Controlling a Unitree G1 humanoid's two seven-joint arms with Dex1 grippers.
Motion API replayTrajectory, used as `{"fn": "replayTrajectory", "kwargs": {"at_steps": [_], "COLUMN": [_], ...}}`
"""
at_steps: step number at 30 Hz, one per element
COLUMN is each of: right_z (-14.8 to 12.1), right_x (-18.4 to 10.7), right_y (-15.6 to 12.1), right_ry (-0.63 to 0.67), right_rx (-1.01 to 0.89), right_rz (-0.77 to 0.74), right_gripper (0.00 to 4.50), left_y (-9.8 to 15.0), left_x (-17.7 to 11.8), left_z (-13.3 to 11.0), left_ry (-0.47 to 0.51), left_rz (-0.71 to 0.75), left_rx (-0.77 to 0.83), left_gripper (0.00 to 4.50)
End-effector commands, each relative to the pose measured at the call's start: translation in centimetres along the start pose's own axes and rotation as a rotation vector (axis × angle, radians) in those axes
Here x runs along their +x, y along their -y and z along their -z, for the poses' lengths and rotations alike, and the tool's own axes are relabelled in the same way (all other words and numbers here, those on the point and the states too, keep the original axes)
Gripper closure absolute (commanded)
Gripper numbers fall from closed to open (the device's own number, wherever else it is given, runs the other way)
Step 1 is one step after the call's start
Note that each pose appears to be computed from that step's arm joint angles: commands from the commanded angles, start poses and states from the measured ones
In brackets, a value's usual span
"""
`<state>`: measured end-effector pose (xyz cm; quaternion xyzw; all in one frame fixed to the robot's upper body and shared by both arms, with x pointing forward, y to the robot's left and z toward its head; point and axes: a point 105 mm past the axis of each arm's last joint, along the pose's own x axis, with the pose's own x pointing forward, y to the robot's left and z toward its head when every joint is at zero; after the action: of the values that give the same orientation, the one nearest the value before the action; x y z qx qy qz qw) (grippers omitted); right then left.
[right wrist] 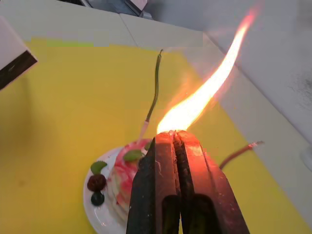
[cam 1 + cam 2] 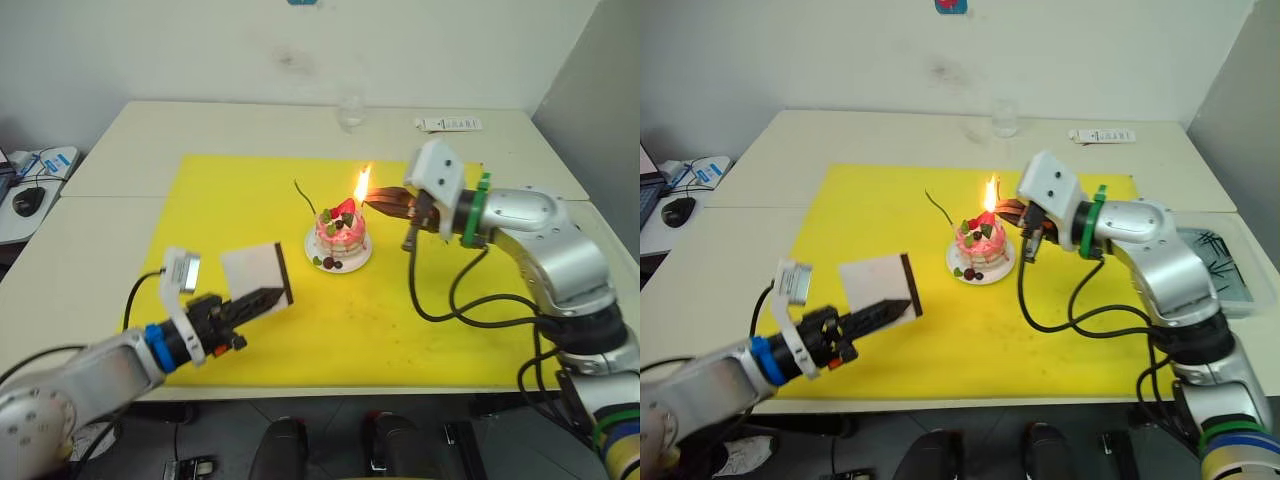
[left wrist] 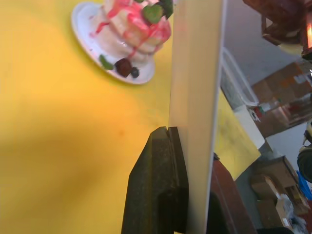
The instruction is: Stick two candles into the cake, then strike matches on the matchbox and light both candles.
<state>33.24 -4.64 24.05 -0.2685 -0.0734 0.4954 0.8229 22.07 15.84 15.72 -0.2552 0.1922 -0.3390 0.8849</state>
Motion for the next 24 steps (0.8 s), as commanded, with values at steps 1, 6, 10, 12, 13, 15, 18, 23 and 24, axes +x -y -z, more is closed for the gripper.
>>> {"fn": "replayTrajectory", "kwargs": {"at_steps": [1, 6, 10, 12, 13, 15, 18, 23, 24], "right_z": [-1.9, -2.5, -2.3, -2.4, -2.5, -2.6, -2.8, -3.0, -3.1], "right_x": [0.9, 2.7, 3.4, 3.8, 4.0, 4.3, 4.9, 5.4, 5.4], "right_y": [0.5, 0.7, 0.8, 1.0, 1.0, 1.2, 1.4, 1.4, 1.3], "right_ry": [0.062, 0.093, 0.090, 0.093, 0.095, 0.100, 0.103, 0.116, 0.119], "right_rx": [-0.055, -0.053, -0.063, -0.065, -0.066, -0.068, -0.071, -0.069, -0.069], "right_rz": [0.028, 0.050, 0.059, 0.074, 0.080, 0.089, 0.107, 0.110, 0.109], "right_gripper": [4.46, 4.46, 4.46, 4.46, 4.46, 4.46, 4.46, 4.46, 4.46], "left_y": [1.0, 1.5, 1.5, 1.5, 1.6, 1.6, 1.6, 1.6, 1.5], "left_x": [0.0, 0.9, 1.2, 1.5, 1.6, 1.7, 1.9, 2.0, 2.1], "left_z": [-0.8, -1.0, -0.7, -0.7, -0.8, -0.9, -0.8, -0.7, -0.7], "left_ry": [0.073, 0.108, 0.101, 0.101, 0.105, 0.107, 0.101, 0.091, 0.089], "left_rz": [0.024, 0.046, 0.052, 0.059, 0.064, 0.070, 0.073, 0.076, 0.074], "left_rx": [0.044, 0.037, 0.033, 0.035, 0.035, 0.036, 0.038, 0.048, 0.051], "left_gripper": [4.50, 4.50, 4.50, 4.50, 4.50, 4.50, 4.50, 4.50, 4.50]}}
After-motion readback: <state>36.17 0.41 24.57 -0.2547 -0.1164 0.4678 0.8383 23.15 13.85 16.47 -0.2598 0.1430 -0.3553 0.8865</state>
